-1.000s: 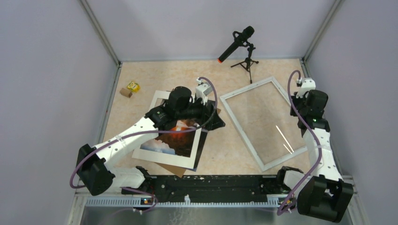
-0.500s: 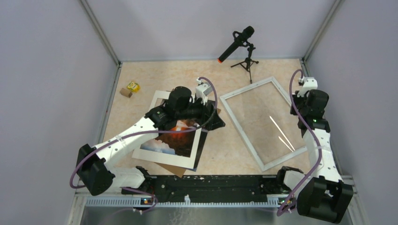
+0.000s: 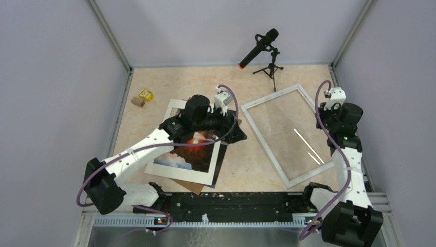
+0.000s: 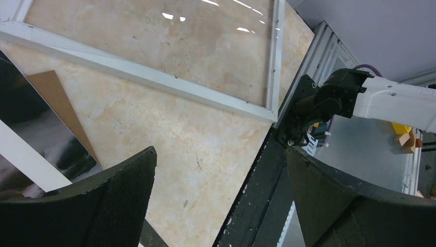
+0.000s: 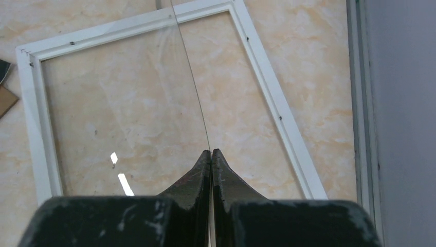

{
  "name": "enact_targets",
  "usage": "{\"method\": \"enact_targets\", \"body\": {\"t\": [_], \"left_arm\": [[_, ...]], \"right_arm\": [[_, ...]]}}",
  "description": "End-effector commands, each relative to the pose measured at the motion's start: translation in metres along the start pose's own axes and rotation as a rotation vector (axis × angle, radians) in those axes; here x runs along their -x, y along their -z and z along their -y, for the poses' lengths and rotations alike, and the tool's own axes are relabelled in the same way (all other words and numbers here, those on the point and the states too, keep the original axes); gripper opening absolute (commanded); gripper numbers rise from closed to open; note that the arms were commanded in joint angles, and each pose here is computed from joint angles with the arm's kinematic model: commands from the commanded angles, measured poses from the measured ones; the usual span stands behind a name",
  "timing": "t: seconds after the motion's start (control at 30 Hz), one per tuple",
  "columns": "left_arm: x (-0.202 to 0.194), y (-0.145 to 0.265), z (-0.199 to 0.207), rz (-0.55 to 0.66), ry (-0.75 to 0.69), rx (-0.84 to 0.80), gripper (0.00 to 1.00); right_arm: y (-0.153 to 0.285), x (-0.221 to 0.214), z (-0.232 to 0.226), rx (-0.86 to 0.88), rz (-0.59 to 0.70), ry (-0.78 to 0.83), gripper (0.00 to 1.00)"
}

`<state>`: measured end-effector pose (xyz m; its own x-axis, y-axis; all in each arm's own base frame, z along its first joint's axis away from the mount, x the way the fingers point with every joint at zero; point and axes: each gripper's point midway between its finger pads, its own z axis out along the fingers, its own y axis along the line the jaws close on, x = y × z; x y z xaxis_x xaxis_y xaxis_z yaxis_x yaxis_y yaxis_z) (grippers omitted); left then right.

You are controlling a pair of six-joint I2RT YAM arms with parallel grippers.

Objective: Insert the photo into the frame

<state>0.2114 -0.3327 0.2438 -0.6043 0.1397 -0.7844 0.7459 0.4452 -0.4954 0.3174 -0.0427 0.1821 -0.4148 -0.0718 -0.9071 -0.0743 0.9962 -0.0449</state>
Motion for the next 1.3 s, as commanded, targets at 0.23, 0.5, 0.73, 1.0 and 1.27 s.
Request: {"method": "enact_targets", "body": {"t": [0.23,0.5,0.73,1.0,1.27], "left_arm": [[0.014,0.000,0.009,0.033,-0.031,-0.032,0.98],[0.014,0.001,0.009,0.044,-0.034,-0.037,0.98],[0.013,0.000,0.007,0.043,-0.029,-0.035,0.98],[0.009,-0.004,0.002,0.025,-0.002,-0.052,0.98],[0.017,0.002,-0.007,0.035,0.023,-0.025,0.98]], "right_arm": [[0.037,0.032,-0.020,0.090,0.096,0.100,0.00],[0.075,0.059,-0.017,0.013,0.166,0.135,0.00],[0.105,0.090,-0.028,0.022,0.280,0.118,0.00],[0.143,0.129,-0.023,-0.073,0.314,-0.101,0.00],[0.168,0.156,-0.063,0.118,0.300,-0.104,0.00]]}}
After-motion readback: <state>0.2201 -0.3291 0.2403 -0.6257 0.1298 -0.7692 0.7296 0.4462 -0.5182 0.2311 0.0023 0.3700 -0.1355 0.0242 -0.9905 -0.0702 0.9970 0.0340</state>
